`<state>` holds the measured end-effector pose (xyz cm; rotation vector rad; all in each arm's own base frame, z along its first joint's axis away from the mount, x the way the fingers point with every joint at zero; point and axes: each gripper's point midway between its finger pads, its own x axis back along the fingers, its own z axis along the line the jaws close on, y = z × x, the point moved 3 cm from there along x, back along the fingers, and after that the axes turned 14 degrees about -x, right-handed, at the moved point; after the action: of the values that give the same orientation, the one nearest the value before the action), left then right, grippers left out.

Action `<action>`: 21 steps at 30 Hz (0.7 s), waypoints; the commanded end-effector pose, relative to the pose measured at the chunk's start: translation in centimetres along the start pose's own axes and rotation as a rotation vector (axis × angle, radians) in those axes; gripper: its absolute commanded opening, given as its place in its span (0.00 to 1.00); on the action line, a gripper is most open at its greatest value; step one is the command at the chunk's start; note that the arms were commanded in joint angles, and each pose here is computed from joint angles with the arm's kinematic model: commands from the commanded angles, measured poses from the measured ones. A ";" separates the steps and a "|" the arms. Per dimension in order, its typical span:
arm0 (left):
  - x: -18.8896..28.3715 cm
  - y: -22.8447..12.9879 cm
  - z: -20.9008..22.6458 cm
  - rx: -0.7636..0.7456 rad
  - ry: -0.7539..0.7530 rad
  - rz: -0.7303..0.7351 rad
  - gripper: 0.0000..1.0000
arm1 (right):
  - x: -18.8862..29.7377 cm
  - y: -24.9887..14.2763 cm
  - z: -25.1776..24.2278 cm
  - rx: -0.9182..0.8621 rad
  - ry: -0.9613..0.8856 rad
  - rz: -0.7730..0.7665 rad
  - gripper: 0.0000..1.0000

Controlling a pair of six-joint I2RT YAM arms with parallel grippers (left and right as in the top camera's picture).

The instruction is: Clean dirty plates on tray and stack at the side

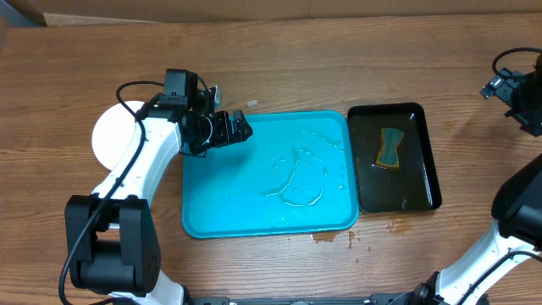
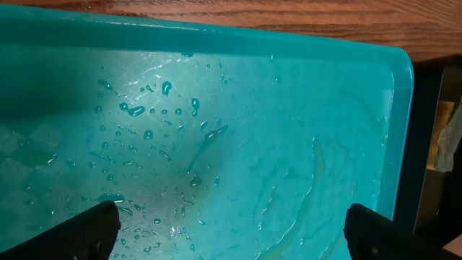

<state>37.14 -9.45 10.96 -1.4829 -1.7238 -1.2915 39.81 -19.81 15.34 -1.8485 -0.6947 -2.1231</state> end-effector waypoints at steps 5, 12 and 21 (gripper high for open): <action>-0.3 -0.5 0.1 -0.016 0.005 0.017 1.00 | 1.3 0.5 0.1 -0.007 0.018 -0.037 1.00; -0.3 -0.4 0.1 -0.017 0.005 0.016 1.00 | 1.5 -1.9 1.5 -0.033 0.127 0.113 1.00; -0.3 -0.4 0.1 -0.017 0.005 0.016 1.00 | 5.4 -7.3 3.4 0.101 0.328 0.359 0.34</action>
<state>37.14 -9.45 10.96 -1.4826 -1.7236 -1.2917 38.07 -13.31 15.63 -1.5892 -0.3214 -1.9981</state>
